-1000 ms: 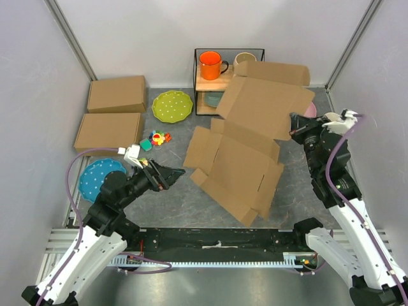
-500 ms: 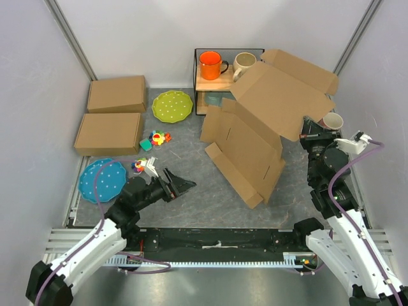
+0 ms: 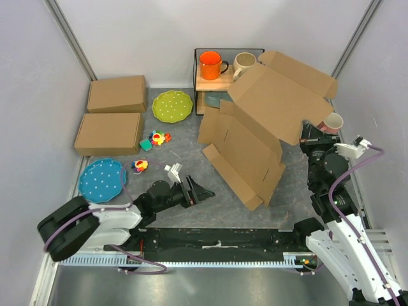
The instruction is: Fold the paper box
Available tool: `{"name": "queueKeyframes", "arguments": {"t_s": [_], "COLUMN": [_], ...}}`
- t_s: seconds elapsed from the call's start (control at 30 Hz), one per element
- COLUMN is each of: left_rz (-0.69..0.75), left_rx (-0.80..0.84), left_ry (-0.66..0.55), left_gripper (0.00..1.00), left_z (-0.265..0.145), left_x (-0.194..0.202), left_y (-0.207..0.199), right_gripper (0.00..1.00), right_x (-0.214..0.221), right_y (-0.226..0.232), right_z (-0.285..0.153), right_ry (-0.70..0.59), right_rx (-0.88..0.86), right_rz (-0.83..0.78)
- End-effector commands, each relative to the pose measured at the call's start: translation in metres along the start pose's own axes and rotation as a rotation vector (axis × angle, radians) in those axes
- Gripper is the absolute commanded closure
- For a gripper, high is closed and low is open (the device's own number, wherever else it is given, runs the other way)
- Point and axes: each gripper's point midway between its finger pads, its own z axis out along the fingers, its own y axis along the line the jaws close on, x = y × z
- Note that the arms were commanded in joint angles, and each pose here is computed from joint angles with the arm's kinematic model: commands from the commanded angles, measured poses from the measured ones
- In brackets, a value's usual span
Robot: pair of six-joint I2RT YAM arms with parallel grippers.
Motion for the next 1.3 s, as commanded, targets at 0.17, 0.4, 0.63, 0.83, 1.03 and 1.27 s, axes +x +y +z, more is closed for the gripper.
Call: {"name": "queueKeyframes", "arguments": {"t_s": [0.17, 0.4, 0.63, 0.83, 1.03, 1.27], "left_rz": [0.007, -0.144, -0.122, -0.069, -0.042, 0.039], "left_rx": [0.133, 0.249, 0.202, 0.243, 0.223, 0.263], "left_ry": [-0.124, -0.163, -0.155, -0.161, -0.155, -0.106], "left_gripper": [0.01, 0.01, 0.01, 0.33, 0.74, 0.98], "left_z": [0.049, 0.089, 0.108, 0.111, 0.099, 0.07], "left_x": [-0.026, -0.026, -0.02, -0.024, -0.02, -0.017], "left_y": [-0.031, -0.029, -0.009, -0.023, -0.017, -0.041], "right_gripper": [1.0, 1.0, 1.0, 1.0, 1.0, 0.36], "right_x": [-0.003, 0.003, 0.009, 0.014, 0.013, -0.016], "right_y": [0.017, 0.019, 0.016, 0.009, 0.01, 0.032], "right_z": [-0.007, -0.009, -0.011, -0.012, -0.017, -0.03], "right_ry": [0.015, 0.055, 0.081, 0.095, 0.107, 0.103], "right_rx": [-0.08, -0.089, -0.094, -0.084, -0.099, -0.099], "right_rz": [0.033, -0.009, -0.035, -0.048, -0.091, -0.285]}}
